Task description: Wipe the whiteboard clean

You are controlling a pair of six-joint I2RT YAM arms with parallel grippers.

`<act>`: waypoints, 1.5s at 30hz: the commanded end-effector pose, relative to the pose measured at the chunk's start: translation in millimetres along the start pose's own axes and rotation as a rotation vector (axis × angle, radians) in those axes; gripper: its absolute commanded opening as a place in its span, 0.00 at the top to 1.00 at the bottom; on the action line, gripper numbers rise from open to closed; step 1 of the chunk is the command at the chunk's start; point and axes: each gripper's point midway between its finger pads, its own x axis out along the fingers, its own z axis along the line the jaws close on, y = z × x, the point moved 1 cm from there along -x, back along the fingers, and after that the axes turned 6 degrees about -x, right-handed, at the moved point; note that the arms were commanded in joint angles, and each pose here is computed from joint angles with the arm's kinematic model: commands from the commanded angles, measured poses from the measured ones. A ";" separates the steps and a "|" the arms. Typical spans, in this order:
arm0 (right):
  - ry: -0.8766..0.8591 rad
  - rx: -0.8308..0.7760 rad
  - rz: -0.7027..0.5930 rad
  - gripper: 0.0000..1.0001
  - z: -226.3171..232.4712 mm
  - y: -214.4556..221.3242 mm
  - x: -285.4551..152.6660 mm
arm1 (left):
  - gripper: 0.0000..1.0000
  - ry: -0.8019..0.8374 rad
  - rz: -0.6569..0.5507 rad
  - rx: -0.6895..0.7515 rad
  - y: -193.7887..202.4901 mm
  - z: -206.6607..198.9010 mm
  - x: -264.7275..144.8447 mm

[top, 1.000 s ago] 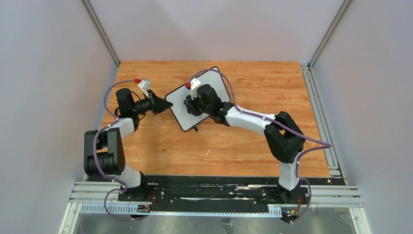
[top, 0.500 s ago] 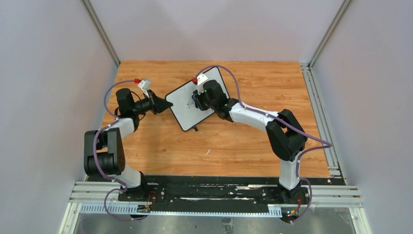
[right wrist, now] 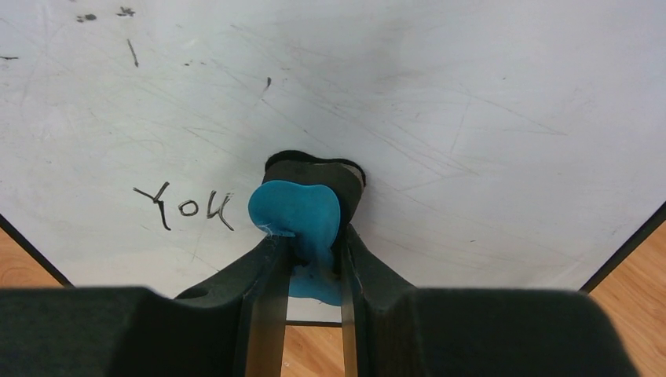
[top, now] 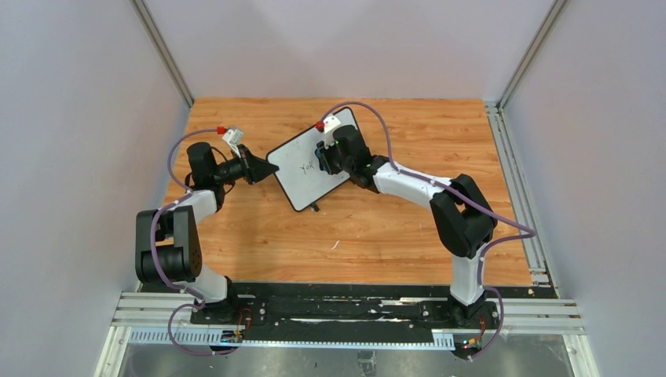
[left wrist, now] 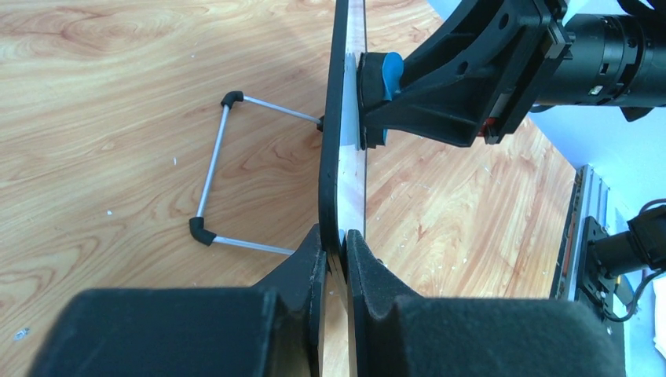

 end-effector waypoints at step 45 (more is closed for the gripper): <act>-0.001 0.039 0.019 0.99 -6.1 12.9 7.9 | 1.00 -0.020 0.039 0.037 15.4 7.9 0.3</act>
